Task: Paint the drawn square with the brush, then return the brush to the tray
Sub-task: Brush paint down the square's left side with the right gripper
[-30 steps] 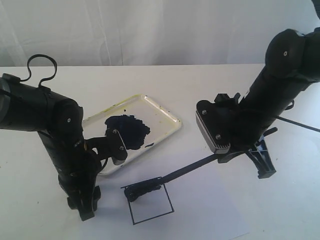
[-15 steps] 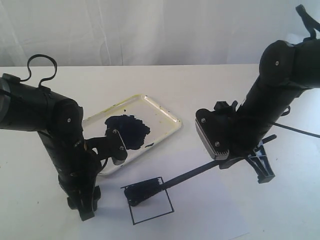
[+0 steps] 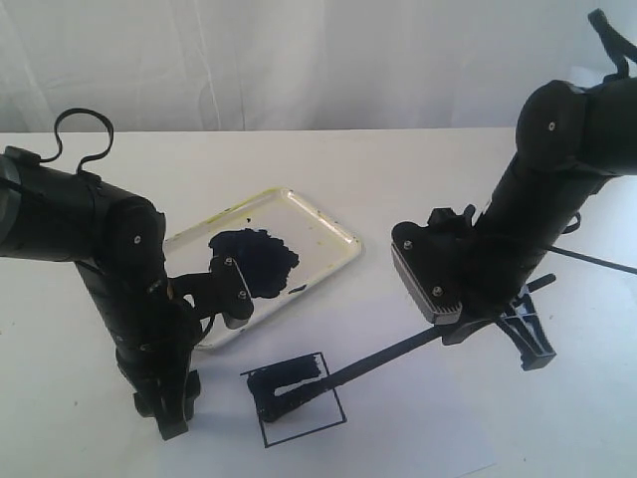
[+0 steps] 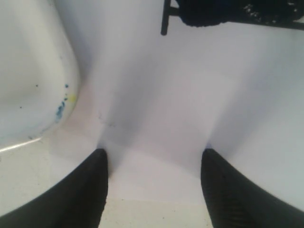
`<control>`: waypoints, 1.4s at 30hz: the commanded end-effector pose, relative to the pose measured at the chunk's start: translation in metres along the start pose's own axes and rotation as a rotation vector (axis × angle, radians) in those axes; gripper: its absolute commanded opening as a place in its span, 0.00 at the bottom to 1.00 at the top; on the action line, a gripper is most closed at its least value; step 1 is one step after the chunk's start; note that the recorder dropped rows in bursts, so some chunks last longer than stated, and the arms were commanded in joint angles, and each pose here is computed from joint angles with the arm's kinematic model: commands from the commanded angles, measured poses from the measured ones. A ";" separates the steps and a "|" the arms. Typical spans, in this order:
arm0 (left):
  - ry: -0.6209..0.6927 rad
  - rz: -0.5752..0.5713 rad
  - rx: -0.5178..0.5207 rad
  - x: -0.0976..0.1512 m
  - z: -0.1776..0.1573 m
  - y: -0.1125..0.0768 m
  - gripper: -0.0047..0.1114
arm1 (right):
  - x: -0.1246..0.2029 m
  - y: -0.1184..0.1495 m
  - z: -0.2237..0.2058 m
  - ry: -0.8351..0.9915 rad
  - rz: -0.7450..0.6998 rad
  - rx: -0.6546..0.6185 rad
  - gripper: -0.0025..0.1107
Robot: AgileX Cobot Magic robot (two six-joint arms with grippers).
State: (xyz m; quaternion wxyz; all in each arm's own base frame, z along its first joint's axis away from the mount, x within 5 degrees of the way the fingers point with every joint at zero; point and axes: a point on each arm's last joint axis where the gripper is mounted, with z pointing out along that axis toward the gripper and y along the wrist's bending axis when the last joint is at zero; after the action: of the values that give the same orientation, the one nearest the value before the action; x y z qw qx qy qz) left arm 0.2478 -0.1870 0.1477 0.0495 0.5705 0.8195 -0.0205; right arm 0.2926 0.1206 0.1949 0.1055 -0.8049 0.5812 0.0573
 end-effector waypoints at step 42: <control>0.015 -0.006 0.021 0.002 0.005 -0.004 0.57 | -0.002 0.010 -0.005 -0.007 -0.015 -0.083 0.02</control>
State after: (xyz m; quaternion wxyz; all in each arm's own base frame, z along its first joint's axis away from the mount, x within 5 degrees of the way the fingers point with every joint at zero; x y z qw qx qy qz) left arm 0.2478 -0.1870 0.1477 0.0495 0.5705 0.8195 -0.0205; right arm 0.2851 0.1187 0.1966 0.0783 -0.8094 0.5764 0.0806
